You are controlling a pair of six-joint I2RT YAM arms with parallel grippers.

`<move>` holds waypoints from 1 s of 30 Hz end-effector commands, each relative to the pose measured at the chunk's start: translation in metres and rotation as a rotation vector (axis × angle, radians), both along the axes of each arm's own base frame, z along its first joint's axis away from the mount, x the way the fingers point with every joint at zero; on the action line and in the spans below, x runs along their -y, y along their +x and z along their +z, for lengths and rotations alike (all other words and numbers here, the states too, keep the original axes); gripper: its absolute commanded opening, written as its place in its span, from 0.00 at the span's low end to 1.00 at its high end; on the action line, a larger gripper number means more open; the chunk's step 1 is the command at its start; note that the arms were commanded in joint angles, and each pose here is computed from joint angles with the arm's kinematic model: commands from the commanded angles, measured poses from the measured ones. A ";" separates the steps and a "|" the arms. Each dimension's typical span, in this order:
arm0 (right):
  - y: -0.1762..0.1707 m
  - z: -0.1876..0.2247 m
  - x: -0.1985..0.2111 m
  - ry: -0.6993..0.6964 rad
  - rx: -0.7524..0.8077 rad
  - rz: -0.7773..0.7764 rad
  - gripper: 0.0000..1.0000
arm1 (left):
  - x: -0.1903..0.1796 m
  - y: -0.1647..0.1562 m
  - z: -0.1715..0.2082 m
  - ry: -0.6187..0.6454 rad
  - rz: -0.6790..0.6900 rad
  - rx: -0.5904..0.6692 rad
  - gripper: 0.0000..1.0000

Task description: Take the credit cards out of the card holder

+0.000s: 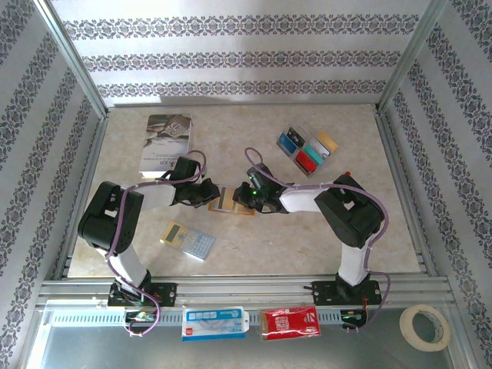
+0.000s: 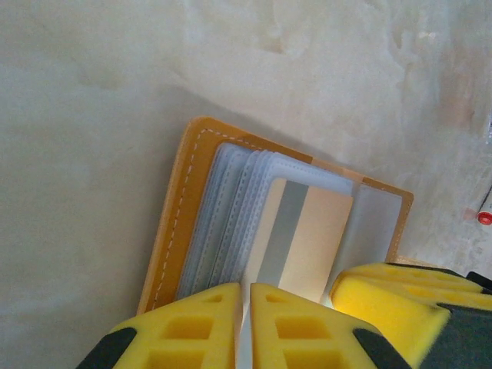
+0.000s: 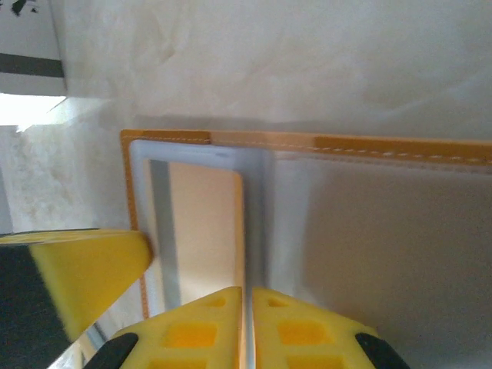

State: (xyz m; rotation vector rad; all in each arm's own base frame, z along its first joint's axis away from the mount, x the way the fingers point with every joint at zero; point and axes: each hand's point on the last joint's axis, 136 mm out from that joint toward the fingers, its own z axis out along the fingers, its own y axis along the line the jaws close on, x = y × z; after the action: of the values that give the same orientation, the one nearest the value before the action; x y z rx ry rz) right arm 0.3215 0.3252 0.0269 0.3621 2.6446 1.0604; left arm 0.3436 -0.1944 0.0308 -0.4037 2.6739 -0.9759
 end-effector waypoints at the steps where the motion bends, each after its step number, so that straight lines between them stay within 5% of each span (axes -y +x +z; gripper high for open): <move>1: 0.002 -0.010 0.012 -0.025 -0.010 -0.037 0.15 | -0.018 -0.014 -0.028 0.088 0.041 -0.064 0.14; 30: 0.005 -0.009 0.000 0.053 0.025 0.013 0.17 | -0.024 -0.017 -0.031 0.128 0.035 -0.062 0.08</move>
State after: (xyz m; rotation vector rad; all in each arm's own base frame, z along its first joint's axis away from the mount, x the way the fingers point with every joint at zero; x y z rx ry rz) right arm 0.3255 0.3246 0.0252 0.3459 2.5898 1.1323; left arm 0.3455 -0.1925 0.0298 -0.3940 2.6529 -0.9618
